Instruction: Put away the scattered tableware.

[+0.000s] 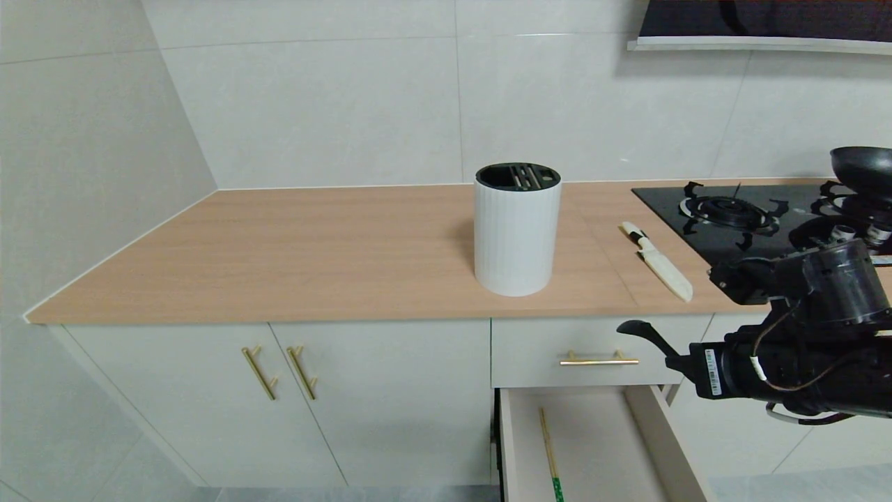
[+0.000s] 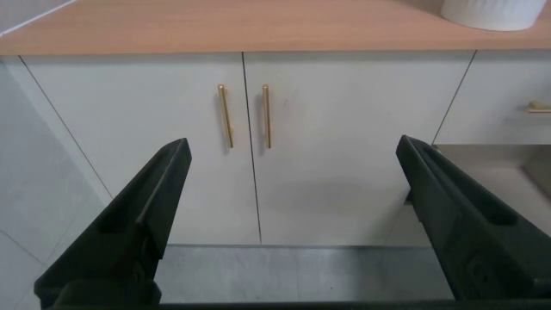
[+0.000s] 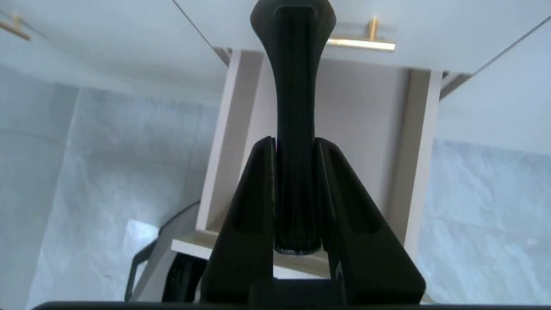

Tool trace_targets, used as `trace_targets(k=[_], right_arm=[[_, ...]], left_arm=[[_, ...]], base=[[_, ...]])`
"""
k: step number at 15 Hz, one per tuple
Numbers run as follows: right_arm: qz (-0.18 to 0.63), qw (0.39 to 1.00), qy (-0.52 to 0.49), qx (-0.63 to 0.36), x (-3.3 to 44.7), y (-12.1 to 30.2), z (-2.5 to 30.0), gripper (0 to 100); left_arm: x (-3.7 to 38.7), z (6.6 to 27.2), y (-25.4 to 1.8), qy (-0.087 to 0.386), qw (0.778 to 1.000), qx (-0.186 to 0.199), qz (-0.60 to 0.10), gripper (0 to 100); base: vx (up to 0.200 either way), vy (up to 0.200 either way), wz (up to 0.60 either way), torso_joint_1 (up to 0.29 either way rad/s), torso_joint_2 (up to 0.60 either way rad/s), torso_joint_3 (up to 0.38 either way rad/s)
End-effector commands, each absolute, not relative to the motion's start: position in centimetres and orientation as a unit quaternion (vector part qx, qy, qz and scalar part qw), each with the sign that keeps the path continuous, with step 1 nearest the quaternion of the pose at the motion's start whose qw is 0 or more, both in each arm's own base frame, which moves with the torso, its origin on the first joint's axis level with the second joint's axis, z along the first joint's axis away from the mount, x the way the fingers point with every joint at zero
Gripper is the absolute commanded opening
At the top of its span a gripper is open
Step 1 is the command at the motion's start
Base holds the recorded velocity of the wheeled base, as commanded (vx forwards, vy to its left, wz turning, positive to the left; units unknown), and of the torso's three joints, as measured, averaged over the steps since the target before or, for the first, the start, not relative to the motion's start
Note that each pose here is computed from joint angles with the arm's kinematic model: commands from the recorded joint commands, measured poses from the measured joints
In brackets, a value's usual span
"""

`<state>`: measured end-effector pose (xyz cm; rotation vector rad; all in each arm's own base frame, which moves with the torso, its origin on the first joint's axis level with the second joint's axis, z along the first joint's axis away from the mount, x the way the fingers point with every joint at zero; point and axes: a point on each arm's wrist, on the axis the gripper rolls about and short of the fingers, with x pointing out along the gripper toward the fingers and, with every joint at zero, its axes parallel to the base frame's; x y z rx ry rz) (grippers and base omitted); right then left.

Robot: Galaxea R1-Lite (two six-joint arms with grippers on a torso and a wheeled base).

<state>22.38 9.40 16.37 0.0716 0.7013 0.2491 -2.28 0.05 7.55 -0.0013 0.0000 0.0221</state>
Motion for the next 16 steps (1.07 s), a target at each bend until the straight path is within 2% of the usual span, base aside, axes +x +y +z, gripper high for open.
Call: trace_targets(k=[1,4,10,16], right_arm=[[0.119,0.926,0.357,0.031,22.73,9.56,15.54,0],[0.118,0.926,0.358,0.031,22.77,9.54,15.50,0],[0.119,0.926,0.358,0.030,22.71,9.55,15.50,0],[0.119,0.925,0.360,0.030,22.74,9.56,15.39,0]], left_arm=[[-2.27,7.55,0.04,0.001,1.000,-0.001,0.012,100],[-2.27,7.55,0.04,0.001,1.000,-0.001,0.012,100],[-2.27,7.55,0.04,0.001,1.000,-0.001,0.012,100],[-2.27,7.55,0.04,0.001,1.000,-0.001,0.012,100]], base=[[0.000,0.000,0.00,0.000,0.00,0.000],[0.000,0.000,0.00,-0.030,0.07,0.046],[0.000,0.000,0.00,-0.169,0.41,0.232],[0.000,0.000,0.00,-0.020,0.05,0.033]])
